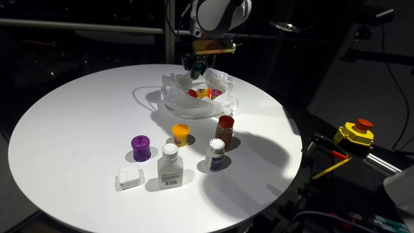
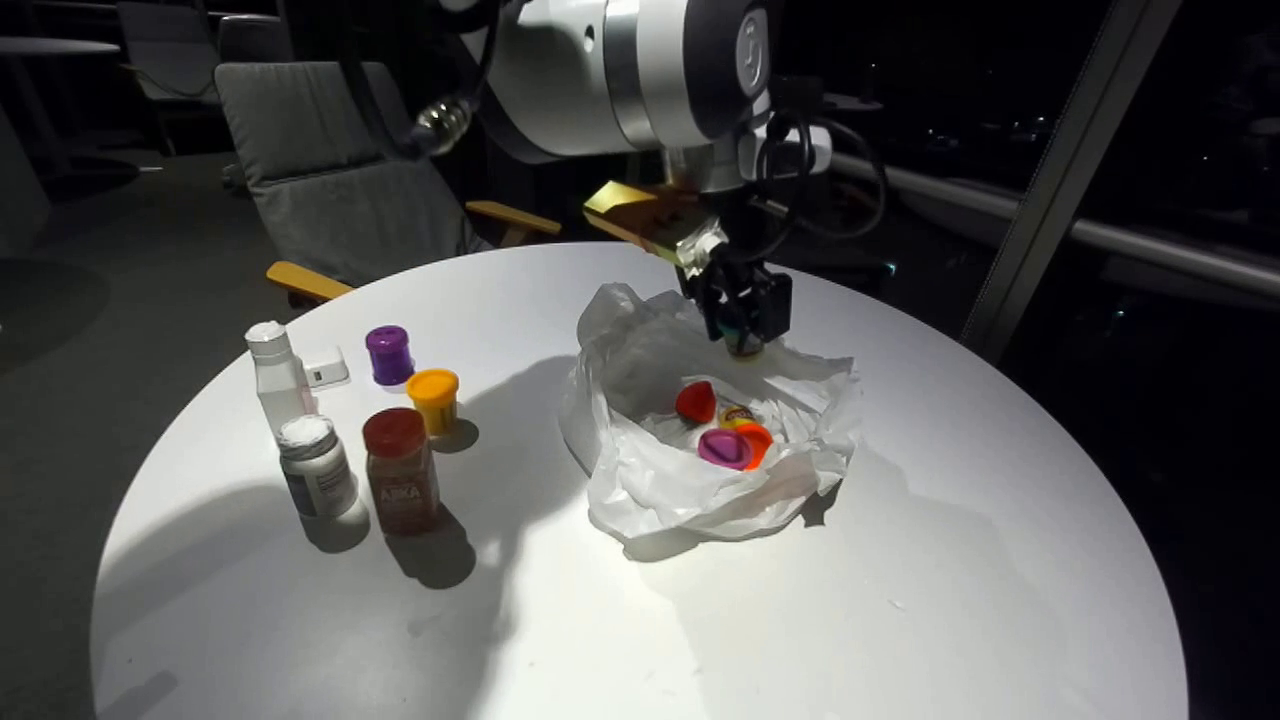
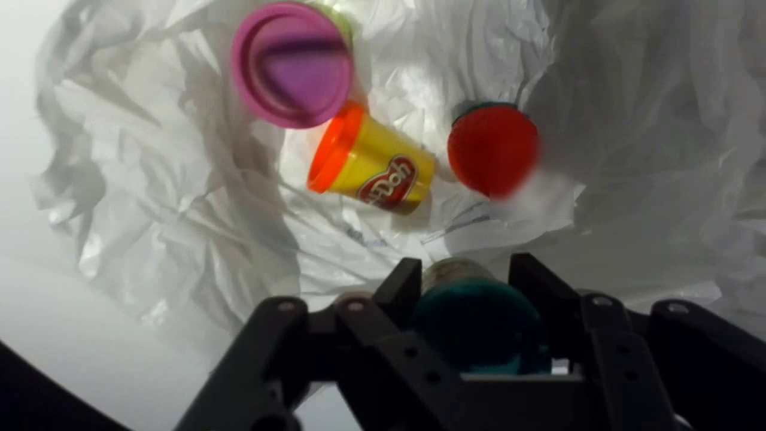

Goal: Pick up all the objects surrounding the white plate and arrange them on the plate

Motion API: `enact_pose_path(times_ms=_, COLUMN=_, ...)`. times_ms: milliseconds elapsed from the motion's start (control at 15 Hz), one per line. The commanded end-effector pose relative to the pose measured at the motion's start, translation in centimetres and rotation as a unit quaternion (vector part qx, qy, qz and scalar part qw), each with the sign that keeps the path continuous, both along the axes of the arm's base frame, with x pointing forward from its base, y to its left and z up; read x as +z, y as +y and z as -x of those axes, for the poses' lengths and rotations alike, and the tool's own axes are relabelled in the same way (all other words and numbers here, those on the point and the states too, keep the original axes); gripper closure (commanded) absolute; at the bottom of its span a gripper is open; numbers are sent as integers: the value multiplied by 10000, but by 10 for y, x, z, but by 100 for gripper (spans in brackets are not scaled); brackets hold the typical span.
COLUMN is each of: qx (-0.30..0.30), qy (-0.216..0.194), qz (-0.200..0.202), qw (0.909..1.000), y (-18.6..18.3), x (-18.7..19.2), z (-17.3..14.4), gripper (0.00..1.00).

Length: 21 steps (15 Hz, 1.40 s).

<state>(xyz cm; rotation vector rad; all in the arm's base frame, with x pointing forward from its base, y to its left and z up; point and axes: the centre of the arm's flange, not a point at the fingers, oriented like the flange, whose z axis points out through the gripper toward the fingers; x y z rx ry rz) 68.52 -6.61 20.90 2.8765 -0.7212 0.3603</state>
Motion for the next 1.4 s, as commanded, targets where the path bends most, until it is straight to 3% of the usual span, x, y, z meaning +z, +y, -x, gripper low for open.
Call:
enact_pose_path(times_ms=0, qx=224, qy=127, qz=-163, qw=9995, y=4, x=-25, z=-29, gripper=80)
enact_pose_path(times_ms=267, qx=320, qy=237, qz=-28, qw=9992, y=1, x=-50, z=-34, gripper=80)
enact_pose_path(times_ms=333, qx=332, qy=283, qz=33, qw=9990, y=1, x=-49, z=-32, gripper=30)
enact_pose_path(times_ms=400, qx=327, qy=298, qz=121, qw=9989, y=1, x=-45, z=-30, gripper=29)
enact_pose_path(times_ms=667, qx=473, qy=246, qz=447, qw=9976, y=43, x=30, z=-4, gripper=1)
enact_pose_path(times_ms=1067, qx=1129, qy=332, qz=465, qw=9920, y=150, x=109, z=32, gripper=0)
enact_pose_path(times_ms=1333, qx=1346, qy=278, qz=-64, qw=9905, y=214, x=127, z=62, gripper=0)
